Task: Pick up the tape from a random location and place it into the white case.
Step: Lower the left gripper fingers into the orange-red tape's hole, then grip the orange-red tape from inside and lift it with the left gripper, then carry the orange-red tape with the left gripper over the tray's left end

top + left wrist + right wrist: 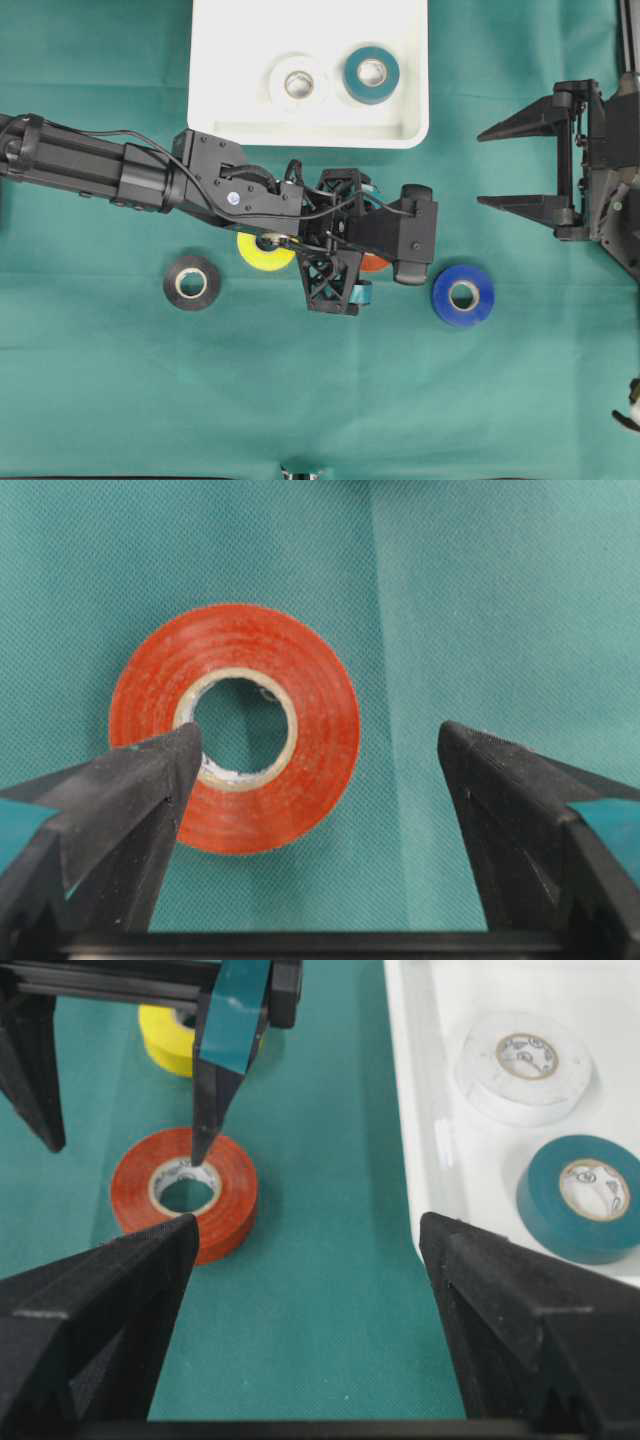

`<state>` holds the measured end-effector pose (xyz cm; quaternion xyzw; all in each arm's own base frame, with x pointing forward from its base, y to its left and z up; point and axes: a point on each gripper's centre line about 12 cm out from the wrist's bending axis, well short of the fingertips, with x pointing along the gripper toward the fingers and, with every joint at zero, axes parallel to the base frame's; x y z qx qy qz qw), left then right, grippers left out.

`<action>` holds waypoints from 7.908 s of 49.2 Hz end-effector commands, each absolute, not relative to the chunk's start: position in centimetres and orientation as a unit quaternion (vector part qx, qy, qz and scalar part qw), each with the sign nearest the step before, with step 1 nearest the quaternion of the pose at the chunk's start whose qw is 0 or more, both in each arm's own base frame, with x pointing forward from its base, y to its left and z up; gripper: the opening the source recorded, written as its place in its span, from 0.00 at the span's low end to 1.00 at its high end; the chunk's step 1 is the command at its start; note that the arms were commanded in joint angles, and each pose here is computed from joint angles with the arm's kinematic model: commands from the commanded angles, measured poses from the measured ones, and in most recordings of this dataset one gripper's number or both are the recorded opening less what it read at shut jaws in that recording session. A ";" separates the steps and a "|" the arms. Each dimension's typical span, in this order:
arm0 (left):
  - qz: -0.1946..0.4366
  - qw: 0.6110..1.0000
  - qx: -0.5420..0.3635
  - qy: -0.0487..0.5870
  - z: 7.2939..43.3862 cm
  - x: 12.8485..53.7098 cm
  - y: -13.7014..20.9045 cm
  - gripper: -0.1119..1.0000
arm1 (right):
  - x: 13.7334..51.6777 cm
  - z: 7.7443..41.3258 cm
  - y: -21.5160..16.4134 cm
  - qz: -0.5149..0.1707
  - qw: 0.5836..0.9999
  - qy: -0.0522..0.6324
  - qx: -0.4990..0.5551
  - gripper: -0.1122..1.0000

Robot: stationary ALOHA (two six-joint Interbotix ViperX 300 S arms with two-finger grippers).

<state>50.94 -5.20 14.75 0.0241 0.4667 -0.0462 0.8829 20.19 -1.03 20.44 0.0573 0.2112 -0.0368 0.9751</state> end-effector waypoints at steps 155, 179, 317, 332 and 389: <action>-0.040 0.921 0.026 0.385 30.0 46.7 -3.6 0.33 | 20.9 21.3 -1.1 -0.037 0.977 0.201 0.056 0.87; -0.041 0.931 0.037 0.362 35.2 45.0 -3.2 0.33 | 21.0 21.6 -1.1 -0.037 0.978 0.198 0.056 0.87; 0.166 0.910 -0.037 0.379 32.4 35.5 14.7 0.33 | 21.0 21.6 -1.5 -0.046 0.977 0.204 0.051 0.87; 0.164 0.903 -0.041 0.394 30.8 35.9 14.9 0.33 | 21.0 21.6 -1.6 -0.048 0.977 0.203 0.051 0.87; 0.164 0.869 -0.065 0.461 15.5 37.6 16.3 0.33 | 21.0 21.7 -1.7 -0.050 0.977 0.202 0.047 0.87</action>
